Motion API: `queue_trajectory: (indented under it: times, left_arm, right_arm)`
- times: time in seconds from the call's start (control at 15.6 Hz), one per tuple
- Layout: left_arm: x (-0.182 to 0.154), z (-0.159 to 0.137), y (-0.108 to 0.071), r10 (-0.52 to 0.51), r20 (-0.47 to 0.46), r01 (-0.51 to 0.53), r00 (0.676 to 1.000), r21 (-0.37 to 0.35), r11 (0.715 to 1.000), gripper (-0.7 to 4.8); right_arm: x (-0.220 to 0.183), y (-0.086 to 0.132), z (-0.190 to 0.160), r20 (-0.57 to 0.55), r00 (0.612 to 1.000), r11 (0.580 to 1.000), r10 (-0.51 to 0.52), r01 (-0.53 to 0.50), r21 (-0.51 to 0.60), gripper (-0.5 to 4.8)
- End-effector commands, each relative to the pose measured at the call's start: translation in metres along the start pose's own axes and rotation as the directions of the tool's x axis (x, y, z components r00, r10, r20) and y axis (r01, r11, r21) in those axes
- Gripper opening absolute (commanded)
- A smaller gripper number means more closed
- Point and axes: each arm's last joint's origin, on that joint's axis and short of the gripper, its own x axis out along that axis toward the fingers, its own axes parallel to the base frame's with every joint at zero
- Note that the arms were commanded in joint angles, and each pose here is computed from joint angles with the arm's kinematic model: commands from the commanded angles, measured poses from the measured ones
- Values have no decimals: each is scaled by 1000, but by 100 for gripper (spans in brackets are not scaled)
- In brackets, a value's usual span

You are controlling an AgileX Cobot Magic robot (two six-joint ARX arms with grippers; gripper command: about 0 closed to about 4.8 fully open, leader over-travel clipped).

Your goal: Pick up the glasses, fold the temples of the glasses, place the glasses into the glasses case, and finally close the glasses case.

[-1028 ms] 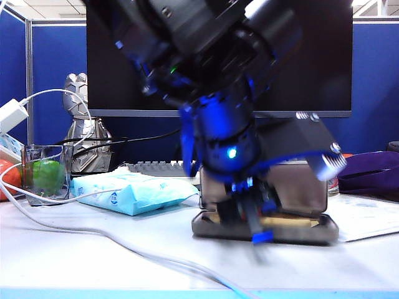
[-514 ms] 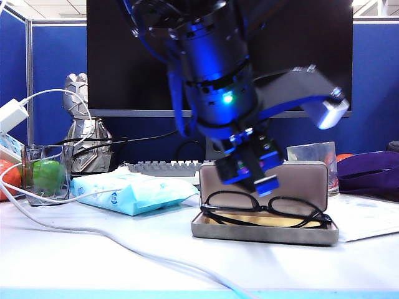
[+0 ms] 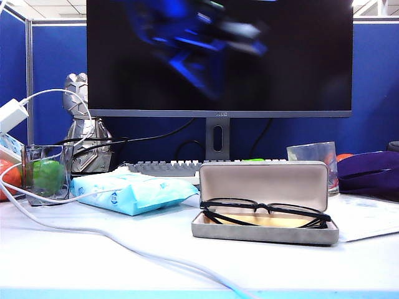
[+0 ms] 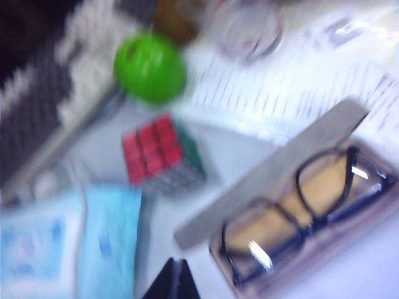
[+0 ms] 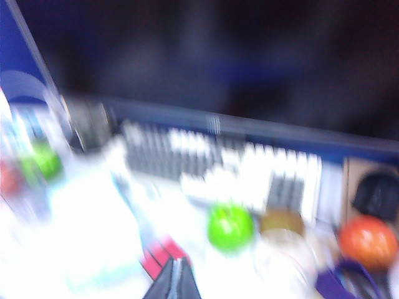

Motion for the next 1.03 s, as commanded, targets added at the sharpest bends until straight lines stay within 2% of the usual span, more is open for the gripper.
queue_trajectory:
  times: [0.06,0.13,0.19,0.26,0.32,0.39,0.51,0.58,0.71,0.84,1.03]
  left_arm:
    - [-8,-9,19,-152,-56,141,987,-155,978,-6]
    - [-5,-14,26,-225,-74,205,972,-209,956,-7]
    - [-2,-19,35,-317,-92,283,944,-268,921,-7]
    - [2,-24,40,-380,-105,333,919,-306,892,-7]
    - [4,-27,43,-411,-110,358,905,-324,876,-7]
    - [9,-31,50,-463,-107,403,880,-350,846,-7]
    - [18,-38,51,-555,-114,477,824,-389,788,-7]
    - [24,-42,47,-592,-133,506,795,-393,768,-7]
    - [40,-49,37,-678,-149,573,720,-424,702,-7]
    - [54,-55,31,-699,-175,578,694,-444,685,-6]
    - [69,-60,26,-702,-182,575,689,-453,681,-6]
  right_arm:
    - [29,-2,-12,-124,992,996,-16,5,-88,-5]
    - [41,-5,-17,-176,984,997,-4,-10,-82,-5]
    - [55,-9,-24,-231,973,997,27,-43,-66,-5]
    - [68,-14,-31,-282,958,997,50,-65,-43,-5]
    - [78,-20,-37,-326,942,996,77,-87,-17,-5]
    - [94,-25,-47,-375,917,990,135,-135,25,-5]
    - [121,-29,-65,-451,867,976,215,-204,72,-5]
    - [130,-29,-73,-482,846,973,228,-215,83,-5]
    - [149,-31,-89,-538,810,972,233,-213,101,-5]
    - [159,-31,-99,-560,782,961,274,-248,124,-5]
    - [173,-30,-113,-585,740,943,331,-285,174,-5]
